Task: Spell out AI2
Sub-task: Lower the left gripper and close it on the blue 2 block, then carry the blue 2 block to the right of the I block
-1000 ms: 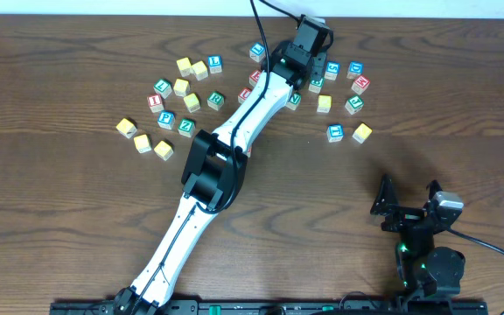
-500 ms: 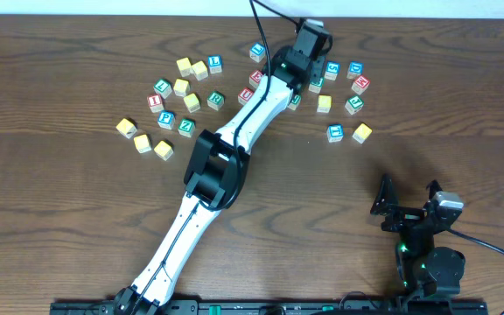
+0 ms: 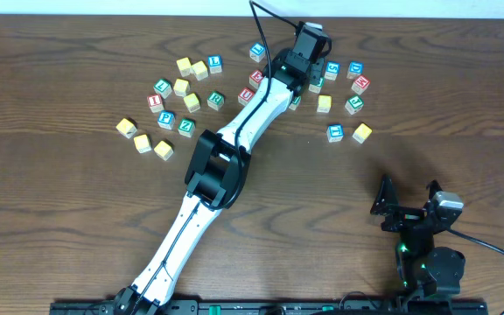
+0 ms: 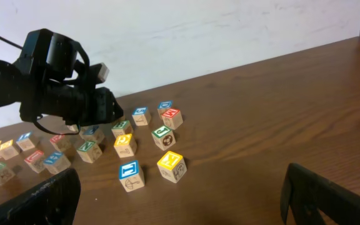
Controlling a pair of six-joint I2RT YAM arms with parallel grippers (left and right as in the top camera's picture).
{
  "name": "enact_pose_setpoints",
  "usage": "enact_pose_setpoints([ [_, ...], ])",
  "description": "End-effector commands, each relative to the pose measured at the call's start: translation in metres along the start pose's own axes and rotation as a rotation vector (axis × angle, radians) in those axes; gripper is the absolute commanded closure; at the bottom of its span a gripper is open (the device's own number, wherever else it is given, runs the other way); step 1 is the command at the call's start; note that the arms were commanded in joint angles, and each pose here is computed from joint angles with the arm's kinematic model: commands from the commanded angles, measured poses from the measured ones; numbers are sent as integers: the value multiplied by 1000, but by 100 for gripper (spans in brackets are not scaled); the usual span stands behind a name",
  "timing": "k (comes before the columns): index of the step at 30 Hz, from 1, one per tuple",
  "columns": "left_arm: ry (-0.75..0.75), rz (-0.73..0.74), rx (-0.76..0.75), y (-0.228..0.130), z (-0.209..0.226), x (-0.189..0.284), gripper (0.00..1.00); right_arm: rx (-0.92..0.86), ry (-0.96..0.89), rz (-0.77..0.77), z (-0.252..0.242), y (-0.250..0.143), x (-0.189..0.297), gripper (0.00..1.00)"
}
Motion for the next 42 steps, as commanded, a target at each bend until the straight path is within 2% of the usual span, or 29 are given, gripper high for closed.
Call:
enact_pose_setpoints([
  [1, 12, -6, 8, -1, 2, -3, 67, -6, -2, -2, -1, 0, 0, 1],
  [7, 12, -12, 8, 2, 2, -1, 70, -6, -2, -2, -1, 0, 0, 1],
  [12, 11, -52, 8, 23, 3, 15, 70, -6, -2, -2, -1, 0, 0, 1],
  [24, 7, -130, 7, 94, 5, 107, 70, -6, -2, -2, -1, 0, 0, 1],
  [33, 25, -22, -12, 109, 17, 206, 70, -6, -2, -2, -1, 0, 0, 1],
  [39, 51, 110, -2, 94, 29, 262, 70, -6, -2, -2, -1, 0, 0, 1],
  [42, 65, 175, 6, 82, 33, 272, 70, -6, -2, -2, -1, 0, 0, 1],
])
Point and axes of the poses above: each gripper's point midway between its finger pads, its own x axis back along the fingers, its own z axis along the line the jaws close on, y = z × x, the point moved 5 cm from there along x, back along the fingers, and after that the axes turned 4 degrees about -x, right-handed, at the moved point
